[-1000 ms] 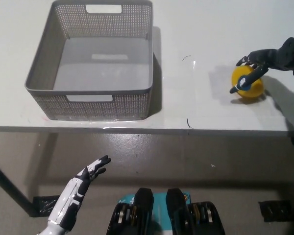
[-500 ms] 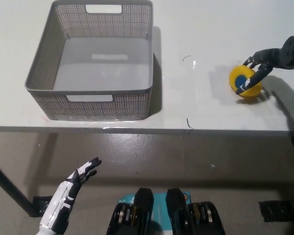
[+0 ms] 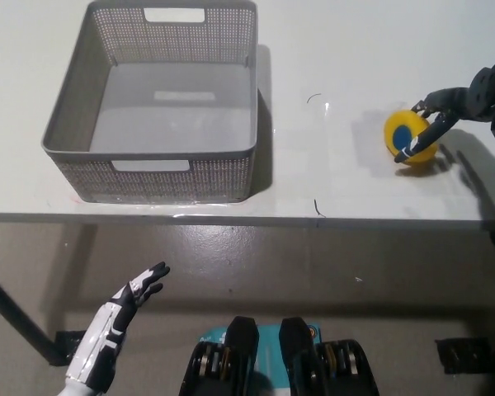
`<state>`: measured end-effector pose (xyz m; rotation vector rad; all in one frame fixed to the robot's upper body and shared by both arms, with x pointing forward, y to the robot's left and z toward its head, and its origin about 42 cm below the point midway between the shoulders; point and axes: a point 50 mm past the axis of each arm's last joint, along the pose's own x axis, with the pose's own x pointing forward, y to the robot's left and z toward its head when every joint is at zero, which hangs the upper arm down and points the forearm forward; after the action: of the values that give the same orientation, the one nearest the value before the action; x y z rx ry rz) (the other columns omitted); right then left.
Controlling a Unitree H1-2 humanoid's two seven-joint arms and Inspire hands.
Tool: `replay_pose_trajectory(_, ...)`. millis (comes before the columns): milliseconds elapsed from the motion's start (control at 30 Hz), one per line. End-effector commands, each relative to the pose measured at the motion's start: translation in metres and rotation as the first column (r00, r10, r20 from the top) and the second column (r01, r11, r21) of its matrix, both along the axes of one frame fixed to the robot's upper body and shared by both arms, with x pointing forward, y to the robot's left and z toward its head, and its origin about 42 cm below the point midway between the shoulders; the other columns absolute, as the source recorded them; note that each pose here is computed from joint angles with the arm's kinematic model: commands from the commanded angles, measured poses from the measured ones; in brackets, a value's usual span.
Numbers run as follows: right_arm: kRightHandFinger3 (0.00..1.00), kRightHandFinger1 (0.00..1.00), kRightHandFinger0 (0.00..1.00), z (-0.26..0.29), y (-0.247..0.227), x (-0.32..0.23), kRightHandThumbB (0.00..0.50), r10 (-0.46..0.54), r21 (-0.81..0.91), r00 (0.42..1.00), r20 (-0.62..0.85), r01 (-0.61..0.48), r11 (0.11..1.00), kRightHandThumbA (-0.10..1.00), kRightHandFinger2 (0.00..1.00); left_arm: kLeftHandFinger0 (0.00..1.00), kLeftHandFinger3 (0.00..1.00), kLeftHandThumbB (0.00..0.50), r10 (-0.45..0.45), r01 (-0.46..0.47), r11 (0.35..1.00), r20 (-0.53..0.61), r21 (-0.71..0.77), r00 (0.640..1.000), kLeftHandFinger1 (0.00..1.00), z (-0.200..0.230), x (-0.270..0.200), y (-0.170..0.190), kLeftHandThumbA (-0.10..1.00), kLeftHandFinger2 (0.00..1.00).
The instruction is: Use the right hand to pick up a yellow duck toy and place it into a container on the left hand side
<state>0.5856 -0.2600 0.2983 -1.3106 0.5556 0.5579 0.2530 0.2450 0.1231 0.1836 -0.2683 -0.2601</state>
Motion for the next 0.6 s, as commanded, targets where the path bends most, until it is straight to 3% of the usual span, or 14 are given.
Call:
replay_pose_trajectory(0, 1.0, 1.0, 1.0, 0.01, 0.005, 0.003, 0.456, -0.019, 0.007, 0.999, 0.028, 0.018, 1.0, 1.0, 1.0, 1.0, 1.0, 0.28, -0.007, 0.008, 1.0, 0.074, -0.007, 0.997, 1.0, 0.013, 0.002, 0.005, 1.0, 1.0)
replay_pose_trajectory(33, 1.0, 1.0, 1.0, 0.007, 0.006, 0.003, 0.439, -0.019, 0.014, 1.0, 0.024, 0.018, 1.0, 1.0, 1.0, 1.0, 1.0, 0.288, -0.002, 0.003, 1.0, 0.067, -0.01, 0.998, 1.0, 0.013, 0.002, 0.005, 1.0, 1.0)
replay_pose_trajectory(100, 1.0, 1.0, 1.0, 0.003, 0.008, 0.002, 0.467, -0.026, 0.016, 0.999, 0.022, 0.026, 1.0, 1.0, 1.0, 1.0, 1.0, 0.287, -0.002, 0.003, 1.0, 0.068, -0.012, 0.998, 1.0, 0.013, 0.001, 0.005, 1.0, 1.0)
replay_pose_trajectory(400, 1.0, 1.0, 1.0, -0.008, 0.015, 0.001, 0.458, -0.028, 0.014, 0.999, 0.032, 0.028, 1.0, 1.0, 1.0, 1.0, 1.0, 0.276, -0.002, 0.002, 1.0, 0.084, -0.007, 0.996, 1.0, 0.014, 0.004, 0.007, 1.0, 1.0)
replay_pose_trajectory(467, 1.0, 1.0, 1.0, -0.008, 0.017, 0.001, 0.42, -0.035, 0.023, 0.999, 0.017, 0.035, 0.999, 1.0, 1.0, 1.0, 1.0, 0.281, 0.0, 0.001, 1.0, 0.084, -0.006, 0.996, 1.0, 0.015, 0.005, 0.007, 1.0, 1.0)
replay_pose_trajectory(500, 1.0, 1.0, 1.0, -0.009, 0.017, 0.0, 0.434, -0.035, 0.025, 0.999, 0.011, 0.035, 0.999, 1.0, 1.0, 1.0, 1.0, 0.287, 0.002, -0.001, 1.0, 0.08, -0.007, 0.997, 1.0, 0.016, 0.005, 0.007, 1.0, 1.0)
replay_pose_trajectory(567, 1.0, 1.0, 1.0, -0.011, 0.017, 0.0, 0.408, -0.022, 0.023, 1.0, 0.012, 0.022, 1.0, 1.0, 1.0, 1.0, 1.0, 0.289, 0.002, -0.001, 1.0, 0.08, -0.006, 0.997, 1.0, 0.016, 0.005, 0.008, 1.0, 1.0)
